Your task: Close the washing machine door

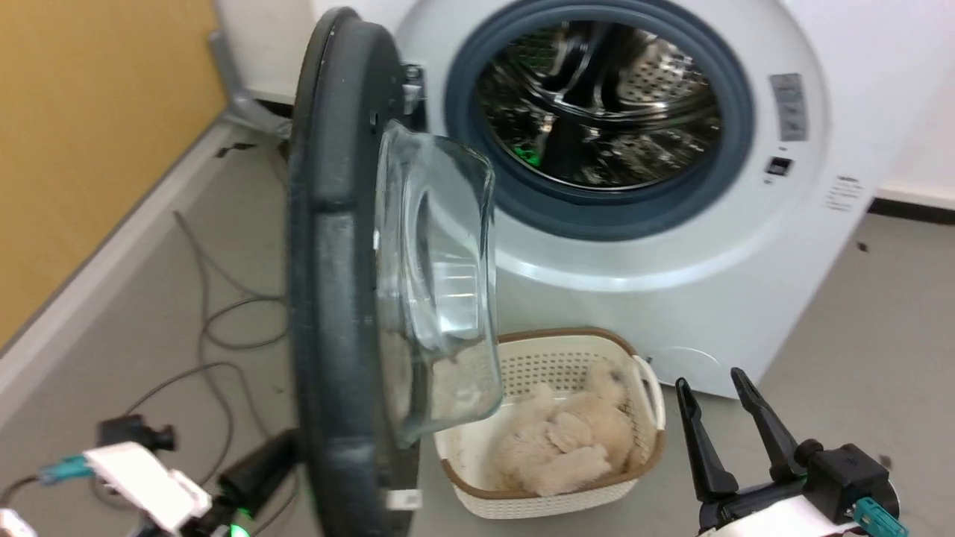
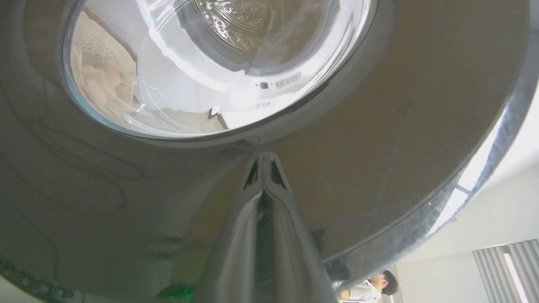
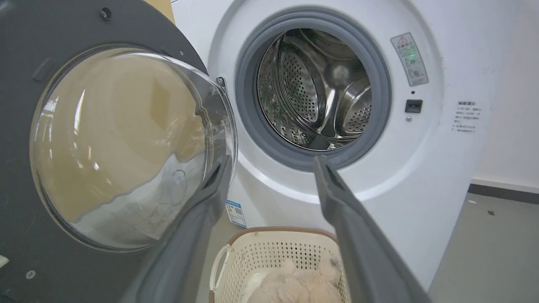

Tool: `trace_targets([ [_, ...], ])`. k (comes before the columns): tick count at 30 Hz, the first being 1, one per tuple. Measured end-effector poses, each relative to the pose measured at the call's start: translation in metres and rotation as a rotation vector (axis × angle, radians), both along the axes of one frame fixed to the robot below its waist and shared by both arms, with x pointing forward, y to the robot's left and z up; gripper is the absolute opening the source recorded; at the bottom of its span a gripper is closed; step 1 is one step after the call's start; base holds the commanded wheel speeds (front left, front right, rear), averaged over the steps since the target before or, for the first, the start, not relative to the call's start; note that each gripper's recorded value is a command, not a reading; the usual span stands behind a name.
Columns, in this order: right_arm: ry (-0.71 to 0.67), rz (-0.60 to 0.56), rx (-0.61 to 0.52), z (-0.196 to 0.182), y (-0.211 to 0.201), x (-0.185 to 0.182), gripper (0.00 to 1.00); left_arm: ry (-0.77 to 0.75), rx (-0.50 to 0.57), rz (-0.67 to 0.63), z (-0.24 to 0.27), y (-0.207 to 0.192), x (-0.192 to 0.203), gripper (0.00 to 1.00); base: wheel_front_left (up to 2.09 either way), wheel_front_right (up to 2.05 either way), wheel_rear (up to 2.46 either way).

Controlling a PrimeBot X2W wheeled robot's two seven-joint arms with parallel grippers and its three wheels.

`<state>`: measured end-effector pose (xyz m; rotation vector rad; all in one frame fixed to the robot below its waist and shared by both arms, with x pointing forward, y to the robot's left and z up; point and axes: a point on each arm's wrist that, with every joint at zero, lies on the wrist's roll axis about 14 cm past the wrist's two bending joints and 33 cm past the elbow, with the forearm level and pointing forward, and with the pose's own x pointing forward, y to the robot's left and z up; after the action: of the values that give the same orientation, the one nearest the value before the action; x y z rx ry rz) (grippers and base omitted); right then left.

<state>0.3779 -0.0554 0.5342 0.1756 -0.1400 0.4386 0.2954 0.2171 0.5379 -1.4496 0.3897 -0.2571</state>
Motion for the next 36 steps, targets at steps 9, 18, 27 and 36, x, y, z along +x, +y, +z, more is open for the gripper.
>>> trace_targets([
  [9,0.020,-0.138,-0.007,-0.008,-0.046,-0.005,1.00,-0.002,-0.109,-0.181,-0.004,-0.086,0.023,0.00,0.00,0.00,0.00],
  [18,0.051,-0.303,-0.017,-0.017,-0.099,-0.016,1.00,0.080,-0.164,-0.268,-0.036,-0.151,0.056,0.00,0.00,0.00,0.00],
  [27,0.101,-0.468,-0.037,-0.030,-0.149,-0.035,1.00,0.067,-0.201,-0.343,-0.039,-0.212,0.106,0.00,0.00,0.00,0.00],
  [36,0.151,-0.564,-0.034,-0.041,-0.175,-0.051,1.00,0.031,-0.280,-0.305,-0.023,-0.257,0.169,0.00,0.00,0.00,0.00],
])
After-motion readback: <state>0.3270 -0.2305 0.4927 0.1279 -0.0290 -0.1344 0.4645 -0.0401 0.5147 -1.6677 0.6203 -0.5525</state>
